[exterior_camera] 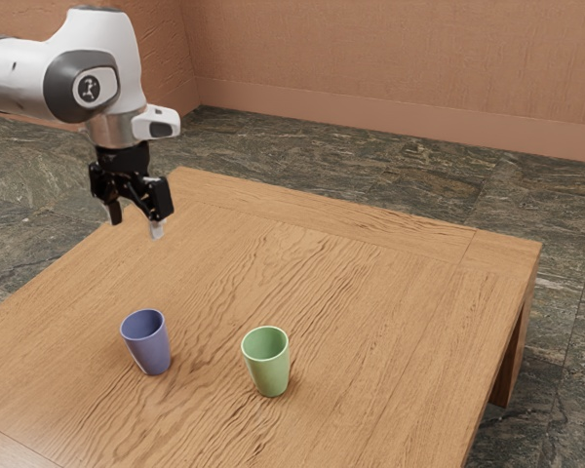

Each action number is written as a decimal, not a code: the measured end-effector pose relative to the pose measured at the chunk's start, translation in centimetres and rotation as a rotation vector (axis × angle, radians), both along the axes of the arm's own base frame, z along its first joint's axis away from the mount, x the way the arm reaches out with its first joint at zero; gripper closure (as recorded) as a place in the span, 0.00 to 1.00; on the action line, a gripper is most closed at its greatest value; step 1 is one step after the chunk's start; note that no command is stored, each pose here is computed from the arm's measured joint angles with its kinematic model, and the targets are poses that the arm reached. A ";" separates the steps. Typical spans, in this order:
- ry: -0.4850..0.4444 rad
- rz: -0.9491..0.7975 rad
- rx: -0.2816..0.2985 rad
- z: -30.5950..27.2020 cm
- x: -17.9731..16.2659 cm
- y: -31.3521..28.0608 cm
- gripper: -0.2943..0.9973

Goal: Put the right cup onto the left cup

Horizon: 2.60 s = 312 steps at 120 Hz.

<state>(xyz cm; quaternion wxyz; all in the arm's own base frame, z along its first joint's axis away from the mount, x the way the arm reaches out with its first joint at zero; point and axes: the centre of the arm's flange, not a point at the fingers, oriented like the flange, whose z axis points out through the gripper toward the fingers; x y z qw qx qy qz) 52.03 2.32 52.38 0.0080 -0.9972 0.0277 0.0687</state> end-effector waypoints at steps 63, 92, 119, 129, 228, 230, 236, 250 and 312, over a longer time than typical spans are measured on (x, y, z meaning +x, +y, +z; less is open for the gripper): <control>0.076 -0.085 -0.053 -13.1 1.6 -8.4 0.23; 0.060 -0.085 -0.088 -16.9 2.7 -10.5 0.23; 0.027 -0.081 -0.100 -18.7 3.4 -11.3 0.23; 0.017 -0.079 -0.101 -19.4 3.7 -11.5 0.23; 0.012 -0.142 -0.100 -22.2 3.6 -14.8 0.75; 0.011 -0.144 -0.100 -22.1 3.6 -14.9 0.76; 0.010 -0.146 -0.100 -22.0 3.6 -15.0 0.78; 0.002 -0.146 -0.100 -21.5 3.6 -15.0 0.81; -0.075 -0.076 -0.065 -8.9 0.7 -9.1 0.83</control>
